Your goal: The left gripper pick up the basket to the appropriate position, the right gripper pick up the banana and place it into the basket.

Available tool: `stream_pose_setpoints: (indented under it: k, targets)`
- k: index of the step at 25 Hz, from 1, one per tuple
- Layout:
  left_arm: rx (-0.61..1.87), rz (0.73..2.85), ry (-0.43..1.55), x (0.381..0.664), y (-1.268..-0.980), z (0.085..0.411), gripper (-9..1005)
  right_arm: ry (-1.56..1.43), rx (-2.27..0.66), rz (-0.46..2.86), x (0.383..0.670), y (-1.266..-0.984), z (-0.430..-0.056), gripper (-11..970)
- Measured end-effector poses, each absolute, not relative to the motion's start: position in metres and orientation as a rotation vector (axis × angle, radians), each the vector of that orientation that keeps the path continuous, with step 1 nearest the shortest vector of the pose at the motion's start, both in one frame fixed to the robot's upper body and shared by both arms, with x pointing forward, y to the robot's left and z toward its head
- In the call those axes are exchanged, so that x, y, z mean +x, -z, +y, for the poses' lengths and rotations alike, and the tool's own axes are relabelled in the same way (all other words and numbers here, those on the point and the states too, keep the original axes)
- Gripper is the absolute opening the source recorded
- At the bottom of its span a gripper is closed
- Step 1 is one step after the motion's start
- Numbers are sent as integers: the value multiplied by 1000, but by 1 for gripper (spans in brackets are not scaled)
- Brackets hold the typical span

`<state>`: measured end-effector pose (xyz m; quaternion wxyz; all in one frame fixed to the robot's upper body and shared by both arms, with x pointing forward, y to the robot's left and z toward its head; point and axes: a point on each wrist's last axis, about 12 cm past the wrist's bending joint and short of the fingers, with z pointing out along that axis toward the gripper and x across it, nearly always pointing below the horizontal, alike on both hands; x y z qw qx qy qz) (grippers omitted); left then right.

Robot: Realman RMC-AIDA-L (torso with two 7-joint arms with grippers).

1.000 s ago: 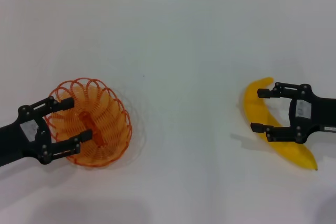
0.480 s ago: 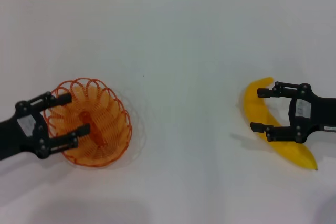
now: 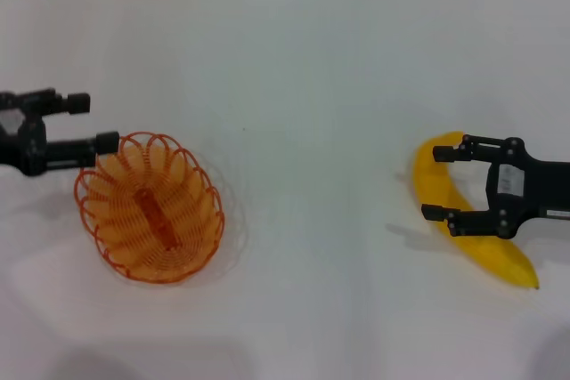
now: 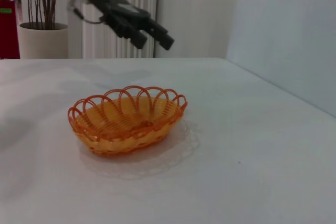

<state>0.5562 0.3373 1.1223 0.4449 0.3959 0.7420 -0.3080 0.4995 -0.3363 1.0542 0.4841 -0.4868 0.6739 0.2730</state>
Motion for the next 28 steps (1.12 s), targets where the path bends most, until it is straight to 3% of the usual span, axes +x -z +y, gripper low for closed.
stream_pose_setpoints:
  k: [9,15,28]
  targets:
    - [1268,2055,641,604,-1156,319,792,-687,-1198,1620,505,-1058,-330,790]
    - [1469,1961,466,619,-1174,300,787,-693,-1201,1617,507,-1059,-328,788]
    - [1597,1994,307,635,-1140,261,778,-697,-1211,1610,510,-1060,-326,784]
